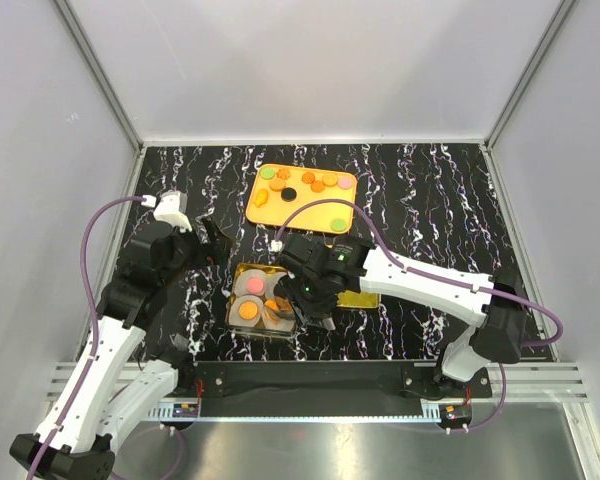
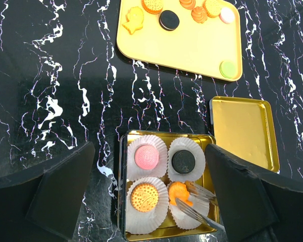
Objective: Pack the cookies
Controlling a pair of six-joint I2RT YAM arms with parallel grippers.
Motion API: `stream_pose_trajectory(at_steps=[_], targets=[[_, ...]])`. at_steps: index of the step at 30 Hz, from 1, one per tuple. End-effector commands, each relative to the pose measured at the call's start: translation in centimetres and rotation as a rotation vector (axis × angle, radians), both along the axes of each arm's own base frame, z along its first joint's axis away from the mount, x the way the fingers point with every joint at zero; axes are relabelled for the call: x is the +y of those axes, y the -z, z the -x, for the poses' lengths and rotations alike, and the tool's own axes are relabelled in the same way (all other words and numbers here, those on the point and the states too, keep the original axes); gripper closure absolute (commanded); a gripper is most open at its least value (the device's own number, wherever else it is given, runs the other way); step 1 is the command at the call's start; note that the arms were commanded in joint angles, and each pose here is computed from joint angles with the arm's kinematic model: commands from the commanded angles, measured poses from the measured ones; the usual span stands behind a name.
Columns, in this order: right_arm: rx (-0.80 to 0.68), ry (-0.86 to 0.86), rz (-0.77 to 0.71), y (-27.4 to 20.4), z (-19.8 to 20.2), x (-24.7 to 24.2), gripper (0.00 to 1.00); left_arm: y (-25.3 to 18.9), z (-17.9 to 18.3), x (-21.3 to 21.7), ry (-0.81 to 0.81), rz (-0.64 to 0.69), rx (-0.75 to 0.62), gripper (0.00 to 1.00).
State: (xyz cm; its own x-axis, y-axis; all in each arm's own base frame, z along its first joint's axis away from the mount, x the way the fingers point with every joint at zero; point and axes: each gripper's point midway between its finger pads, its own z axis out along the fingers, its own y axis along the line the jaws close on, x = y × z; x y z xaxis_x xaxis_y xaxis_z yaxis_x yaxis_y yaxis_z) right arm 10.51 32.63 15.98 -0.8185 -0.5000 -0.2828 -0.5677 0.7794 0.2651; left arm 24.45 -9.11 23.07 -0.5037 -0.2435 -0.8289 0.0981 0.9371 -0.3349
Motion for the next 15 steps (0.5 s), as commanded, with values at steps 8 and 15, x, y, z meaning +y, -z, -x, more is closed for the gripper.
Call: stream_pose_trajectory(at_steps=[8,15], targets=[[-0.019,-0.011,-0.059,-1.4,0.2,0.7,0.66,-0.7,-0.6,0.1,-0.015,0.011,-0.032,0.01],[-0.037,-0.002,-0.063,-2.3,0.0,0.3,0.71,-0.7,-0.6,0.0,-0.012,0.013,-0.032,0.01]])
